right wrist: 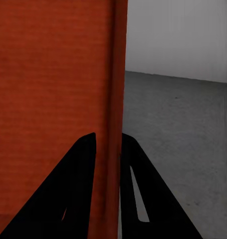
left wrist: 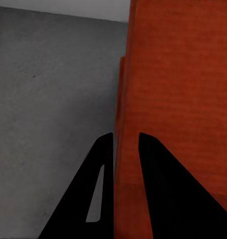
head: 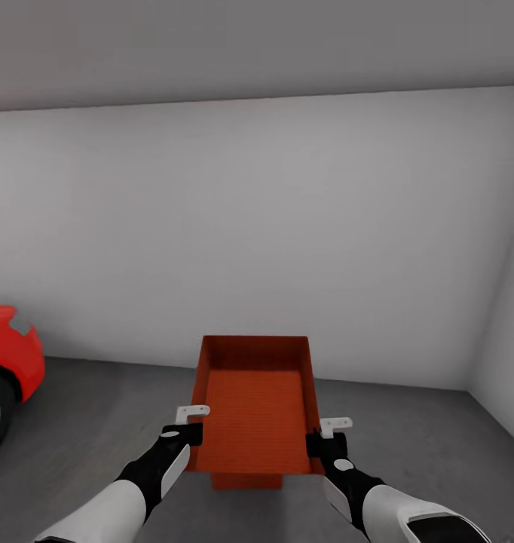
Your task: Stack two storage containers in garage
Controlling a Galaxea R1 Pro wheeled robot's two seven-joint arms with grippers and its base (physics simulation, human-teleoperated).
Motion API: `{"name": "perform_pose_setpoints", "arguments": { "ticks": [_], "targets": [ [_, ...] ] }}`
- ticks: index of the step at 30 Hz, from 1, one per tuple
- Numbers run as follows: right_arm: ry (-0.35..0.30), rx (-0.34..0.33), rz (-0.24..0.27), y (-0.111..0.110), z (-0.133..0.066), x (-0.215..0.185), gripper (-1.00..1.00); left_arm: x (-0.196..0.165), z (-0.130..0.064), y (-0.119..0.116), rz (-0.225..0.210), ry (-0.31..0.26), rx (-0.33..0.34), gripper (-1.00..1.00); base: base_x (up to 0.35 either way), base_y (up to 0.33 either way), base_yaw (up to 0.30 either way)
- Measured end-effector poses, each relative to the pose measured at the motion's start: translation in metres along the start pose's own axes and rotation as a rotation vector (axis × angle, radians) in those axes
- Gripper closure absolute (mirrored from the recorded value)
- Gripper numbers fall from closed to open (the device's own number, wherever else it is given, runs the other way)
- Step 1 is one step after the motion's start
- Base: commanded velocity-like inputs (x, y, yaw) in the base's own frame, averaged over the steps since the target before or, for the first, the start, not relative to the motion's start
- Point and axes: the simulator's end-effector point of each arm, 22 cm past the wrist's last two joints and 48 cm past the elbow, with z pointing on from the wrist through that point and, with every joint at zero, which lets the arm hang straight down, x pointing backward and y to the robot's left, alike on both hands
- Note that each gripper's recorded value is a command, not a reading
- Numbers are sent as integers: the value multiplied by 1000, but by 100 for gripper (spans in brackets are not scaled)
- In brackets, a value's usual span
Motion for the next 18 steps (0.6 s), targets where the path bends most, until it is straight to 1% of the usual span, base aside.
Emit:
{"name": "perform_pose_setpoints", "arguments": {
  "ticks": [5, 7, 13, 15, 18],
  "targets": [
    [0, 0, 0, 0, 0, 0, 100, 0, 0, 0, 0, 0, 0, 100, 248, 264, -277],
    [0, 0, 0, 0, 0, 0, 100, 0, 0, 0, 0, 0, 0, 100, 248, 264, -133],
    [0, 0, 0, 0, 0, 0, 100, 0, 0, 0, 0, 0, -1, 100, 248, 264, -19],
    [0, 0, 0, 0, 0, 0, 100, 0, 0, 0, 0, 0, -1, 100, 240, 242, 87],
    [0, 0, 0, 0, 0, 0, 100, 0, 0, 0, 0, 0, -1, 100, 164, 158, 194]
  ]
}}
